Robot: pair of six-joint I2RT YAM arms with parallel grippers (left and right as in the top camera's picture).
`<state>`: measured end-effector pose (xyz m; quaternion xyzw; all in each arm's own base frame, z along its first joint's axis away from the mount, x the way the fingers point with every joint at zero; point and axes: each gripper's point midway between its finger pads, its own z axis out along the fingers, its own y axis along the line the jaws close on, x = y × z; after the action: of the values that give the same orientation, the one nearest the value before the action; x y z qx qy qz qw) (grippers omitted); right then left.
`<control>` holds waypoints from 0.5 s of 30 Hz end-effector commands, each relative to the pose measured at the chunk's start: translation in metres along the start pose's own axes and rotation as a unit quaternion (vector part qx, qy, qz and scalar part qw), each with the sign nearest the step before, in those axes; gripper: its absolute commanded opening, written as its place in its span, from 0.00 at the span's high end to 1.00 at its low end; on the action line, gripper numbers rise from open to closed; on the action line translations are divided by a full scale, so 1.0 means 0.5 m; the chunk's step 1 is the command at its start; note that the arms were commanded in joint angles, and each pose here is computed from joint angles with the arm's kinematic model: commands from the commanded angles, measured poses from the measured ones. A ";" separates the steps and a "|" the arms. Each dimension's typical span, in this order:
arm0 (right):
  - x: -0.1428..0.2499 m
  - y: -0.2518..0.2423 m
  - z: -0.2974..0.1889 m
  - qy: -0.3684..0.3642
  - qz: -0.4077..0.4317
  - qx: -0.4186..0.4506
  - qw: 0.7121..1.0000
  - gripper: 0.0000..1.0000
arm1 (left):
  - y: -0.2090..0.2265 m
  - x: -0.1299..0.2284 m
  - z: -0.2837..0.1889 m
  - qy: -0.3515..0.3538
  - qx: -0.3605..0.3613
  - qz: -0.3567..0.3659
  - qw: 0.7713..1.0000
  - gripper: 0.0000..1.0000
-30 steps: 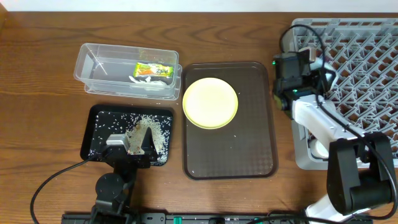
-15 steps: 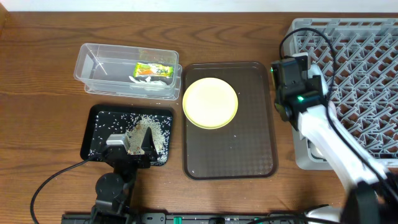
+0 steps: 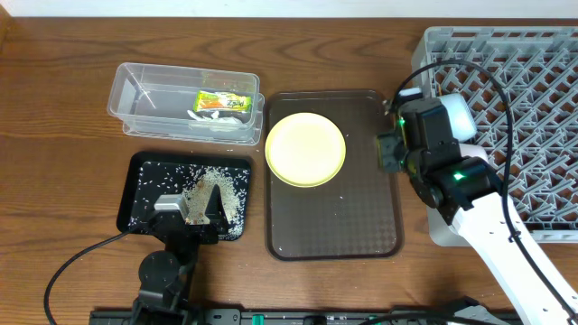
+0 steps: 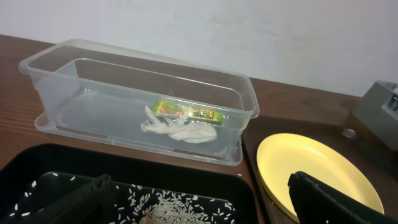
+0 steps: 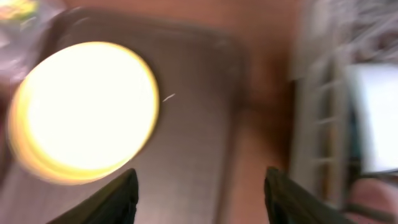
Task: Sort waste into correct bins and load items into the dishwasher rack
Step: 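Move the right gripper to the yellow plate and grasp its edge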
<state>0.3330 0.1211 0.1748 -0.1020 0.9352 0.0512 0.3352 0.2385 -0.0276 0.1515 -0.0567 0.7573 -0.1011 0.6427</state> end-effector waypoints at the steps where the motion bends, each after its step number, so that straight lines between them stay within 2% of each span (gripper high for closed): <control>1: 0.024 0.082 -0.014 0.027 0.006 -0.112 0.993 0.35 | 0.010 0.028 0.005 0.015 -0.007 0.010 1.000 0.09; 3: 0.035 0.087 -0.016 0.040 0.007 -0.120 0.992 0.32 | 0.010 0.028 0.005 0.014 -0.007 0.010 1.000 0.09; 6: 0.056 0.089 -0.019 0.061 0.008 -0.125 0.990 0.14 | 0.010 0.028 0.005 0.014 -0.007 0.010 1.000 0.09; 8: 0.071 0.086 -0.020 0.077 0.009 -0.122 0.990 0.17 | 0.010 0.028 0.005 0.015 -0.007 0.010 1.000 0.09; 10: 0.082 0.086 -0.021 0.088 0.009 -0.123 0.988 0.27 | 0.010 0.028 0.005 0.014 -0.007 0.010 1.000 0.09; 15: 0.091 0.110 -0.014 0.102 0.013 -0.143 0.984 0.43 | 0.010 0.028 0.005 0.014 -0.007 0.010 1.000 0.09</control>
<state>0.2882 0.1528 0.1562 -0.1352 0.9500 0.1554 0.2347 0.2385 -0.0276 0.1515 -0.0567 0.7573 -0.1011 0.6427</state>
